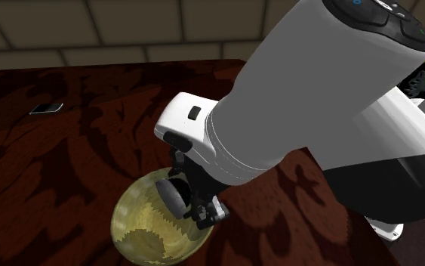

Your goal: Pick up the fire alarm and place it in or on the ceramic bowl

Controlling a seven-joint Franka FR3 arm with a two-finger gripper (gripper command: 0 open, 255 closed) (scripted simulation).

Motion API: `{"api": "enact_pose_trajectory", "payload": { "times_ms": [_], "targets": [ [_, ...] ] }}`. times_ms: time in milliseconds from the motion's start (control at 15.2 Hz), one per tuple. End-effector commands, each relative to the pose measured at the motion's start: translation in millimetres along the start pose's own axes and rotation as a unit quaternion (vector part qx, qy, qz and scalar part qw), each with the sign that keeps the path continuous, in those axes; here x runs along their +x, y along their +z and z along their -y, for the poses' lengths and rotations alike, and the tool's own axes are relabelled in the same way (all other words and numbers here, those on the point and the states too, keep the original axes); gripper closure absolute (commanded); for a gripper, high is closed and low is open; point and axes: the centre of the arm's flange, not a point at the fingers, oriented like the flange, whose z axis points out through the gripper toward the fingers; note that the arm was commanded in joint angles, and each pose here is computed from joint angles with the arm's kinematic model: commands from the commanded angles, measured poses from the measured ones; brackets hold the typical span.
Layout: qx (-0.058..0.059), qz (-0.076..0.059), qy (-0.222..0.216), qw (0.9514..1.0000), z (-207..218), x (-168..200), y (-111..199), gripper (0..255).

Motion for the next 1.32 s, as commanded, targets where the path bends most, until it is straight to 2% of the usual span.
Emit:
{"api": "enact_pose_trajectory", "payload": {
  "times_ms": [0,66,132,462,726,1254],
  "targets": [
    [0.0,0.0,0.0,1.0,0.1,0.0,0.0,255],
    [0.0,0.0,0.0,1.0,0.1,0.0,0.0,255],
    [0.0,0.0,0.0,1.0,0.1,0.0,0.0,0],
    [0.0,0.0,0.0,1.0,0.1,0.0,0.0,0],
    [0.0,0.0,0.0,1.0,0.1,0.0,-50.0,0],
    [0.0,0.0,0.0,1.0,0.1,0.0,-50.0,0]
  ]
}}
